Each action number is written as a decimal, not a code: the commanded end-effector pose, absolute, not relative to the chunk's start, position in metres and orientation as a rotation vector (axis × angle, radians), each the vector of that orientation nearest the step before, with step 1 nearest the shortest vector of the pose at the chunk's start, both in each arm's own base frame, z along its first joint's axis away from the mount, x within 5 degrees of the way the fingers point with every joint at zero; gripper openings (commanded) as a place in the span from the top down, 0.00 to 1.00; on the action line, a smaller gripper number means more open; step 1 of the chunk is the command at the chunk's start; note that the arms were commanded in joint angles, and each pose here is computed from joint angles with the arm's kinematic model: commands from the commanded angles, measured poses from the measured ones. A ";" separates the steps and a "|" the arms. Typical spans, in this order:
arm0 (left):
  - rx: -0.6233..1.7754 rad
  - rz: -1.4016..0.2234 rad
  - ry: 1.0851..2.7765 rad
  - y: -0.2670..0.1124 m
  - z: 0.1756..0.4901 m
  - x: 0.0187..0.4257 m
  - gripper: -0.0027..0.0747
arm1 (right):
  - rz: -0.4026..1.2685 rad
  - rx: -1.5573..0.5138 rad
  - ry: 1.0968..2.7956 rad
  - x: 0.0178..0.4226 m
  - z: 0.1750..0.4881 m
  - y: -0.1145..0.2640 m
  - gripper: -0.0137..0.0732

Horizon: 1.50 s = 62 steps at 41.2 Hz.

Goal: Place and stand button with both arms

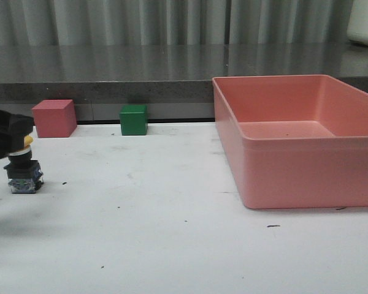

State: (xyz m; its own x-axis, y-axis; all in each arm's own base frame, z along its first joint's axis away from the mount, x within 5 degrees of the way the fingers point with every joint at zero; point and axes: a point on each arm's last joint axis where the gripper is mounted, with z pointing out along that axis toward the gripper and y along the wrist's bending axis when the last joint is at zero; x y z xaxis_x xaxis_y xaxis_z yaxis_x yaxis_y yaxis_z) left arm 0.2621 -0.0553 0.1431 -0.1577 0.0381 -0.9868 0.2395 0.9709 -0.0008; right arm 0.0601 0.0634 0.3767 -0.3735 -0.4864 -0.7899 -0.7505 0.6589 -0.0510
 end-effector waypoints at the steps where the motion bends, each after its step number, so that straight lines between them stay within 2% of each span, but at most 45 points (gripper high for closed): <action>1: 0.183 -0.180 1.573 -0.054 0.178 0.259 0.33 | 0.424 -0.924 1.971 0.062 0.388 0.064 0.30; 9: 0.200 -0.156 1.717 -0.050 0.205 0.244 0.33 | 0.424 -0.924 1.971 0.062 0.388 0.064 0.30; 14: 0.240 -0.145 1.888 -0.052 0.226 0.229 0.33 | 0.424 -0.924 1.971 0.062 0.388 0.064 0.30; 21: 0.324 -0.169 2.021 -0.061 0.275 0.198 0.33 | 0.424 -0.924 1.971 0.062 0.388 0.064 0.30; 29: 0.391 -0.197 2.050 -0.058 0.336 0.154 0.33 | 0.424 -0.924 1.971 0.062 0.388 0.064 0.30; 37: 0.388 -0.216 2.021 -0.043 0.376 0.111 0.33 | 0.424 -0.924 1.971 0.062 0.388 0.064 0.30; 50: 0.369 -0.273 1.978 -0.027 0.387 0.064 0.33 | 0.424 -0.924 1.971 0.062 0.388 0.064 0.30; 62: 0.367 -0.274 1.970 -0.026 0.388 0.061 0.33 | 0.424 -0.924 1.971 0.062 0.388 0.064 0.30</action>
State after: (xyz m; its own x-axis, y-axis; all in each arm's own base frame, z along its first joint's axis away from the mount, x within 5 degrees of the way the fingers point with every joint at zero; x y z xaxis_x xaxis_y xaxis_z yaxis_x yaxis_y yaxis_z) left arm 0.0601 -0.0239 0.3727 -0.4634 0.1676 -0.8702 0.3630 0.9317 -0.0138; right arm 0.0601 0.0634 0.3767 -0.3735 -0.4864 -0.7899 -0.7505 0.6589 -0.0510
